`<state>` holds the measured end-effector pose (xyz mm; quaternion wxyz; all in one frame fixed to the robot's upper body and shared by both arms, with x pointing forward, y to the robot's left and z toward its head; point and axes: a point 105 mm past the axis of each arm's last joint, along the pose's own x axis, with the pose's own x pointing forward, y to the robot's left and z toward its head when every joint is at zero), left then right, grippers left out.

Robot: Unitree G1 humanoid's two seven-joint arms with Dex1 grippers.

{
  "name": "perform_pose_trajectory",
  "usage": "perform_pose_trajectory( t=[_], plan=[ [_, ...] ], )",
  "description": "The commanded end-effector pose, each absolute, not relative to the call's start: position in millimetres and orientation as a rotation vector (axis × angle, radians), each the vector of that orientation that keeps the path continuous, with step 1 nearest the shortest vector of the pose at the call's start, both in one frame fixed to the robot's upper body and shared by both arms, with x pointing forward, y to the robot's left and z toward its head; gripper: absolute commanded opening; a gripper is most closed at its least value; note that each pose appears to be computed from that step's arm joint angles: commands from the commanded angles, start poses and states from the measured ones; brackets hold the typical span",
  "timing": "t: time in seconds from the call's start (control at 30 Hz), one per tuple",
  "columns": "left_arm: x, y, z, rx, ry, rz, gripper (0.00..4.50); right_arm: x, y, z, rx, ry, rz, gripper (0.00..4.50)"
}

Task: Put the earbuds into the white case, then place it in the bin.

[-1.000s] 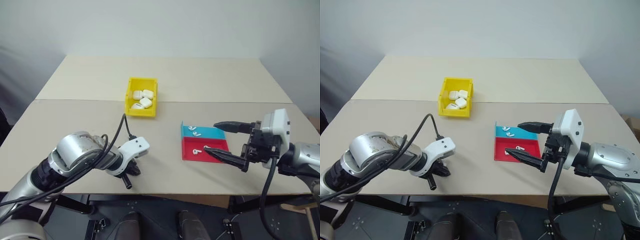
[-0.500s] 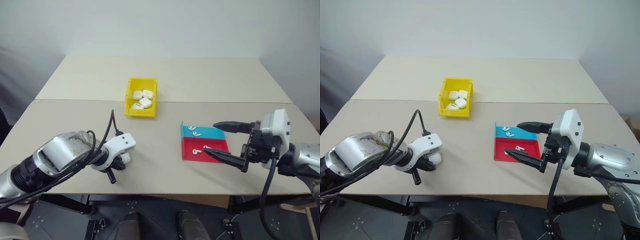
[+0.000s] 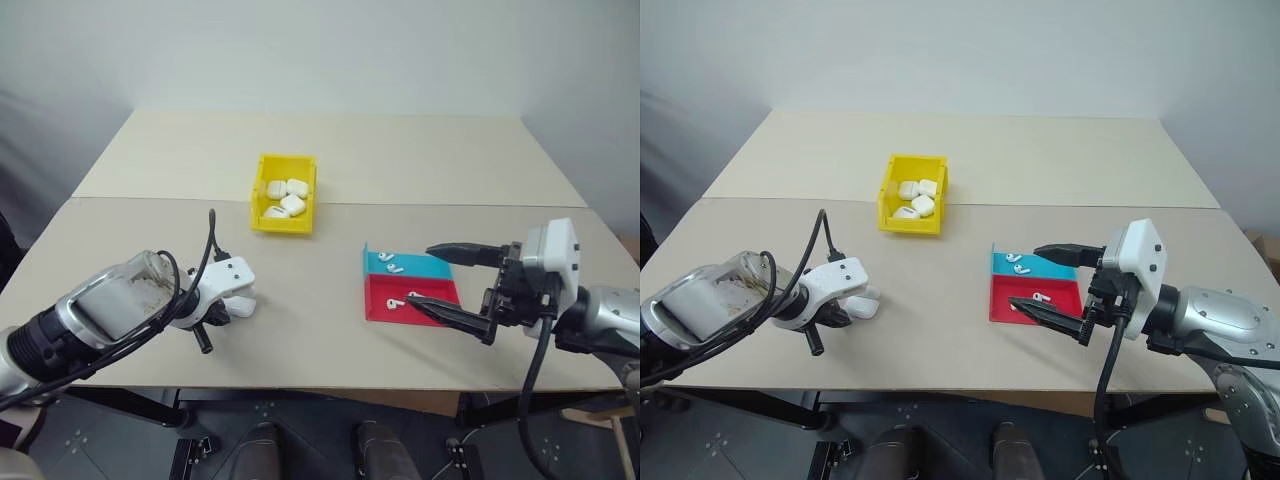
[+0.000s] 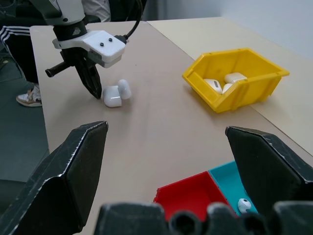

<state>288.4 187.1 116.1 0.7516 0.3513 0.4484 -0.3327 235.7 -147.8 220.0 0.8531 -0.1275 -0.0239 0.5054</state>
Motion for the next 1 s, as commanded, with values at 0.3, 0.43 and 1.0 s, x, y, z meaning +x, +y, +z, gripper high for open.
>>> perform_pose_trajectory(
  t=[0.3,0.43,1.0],
  plan=[
    [310,196,126,0.837,0.922,-0.671,0.03,229,-145,229,-0.3,-0.111,1.049,4.5],
    [315,201,130,0.844,0.902,-0.651,0.03,226,-145,228,-0.298,-0.11,1.054,4.5],
    [304,222,179,0.757,0.732,-0.82,0.85,225,-141,227,-0.285,-0.1,1.119,4.5]
  ],
)
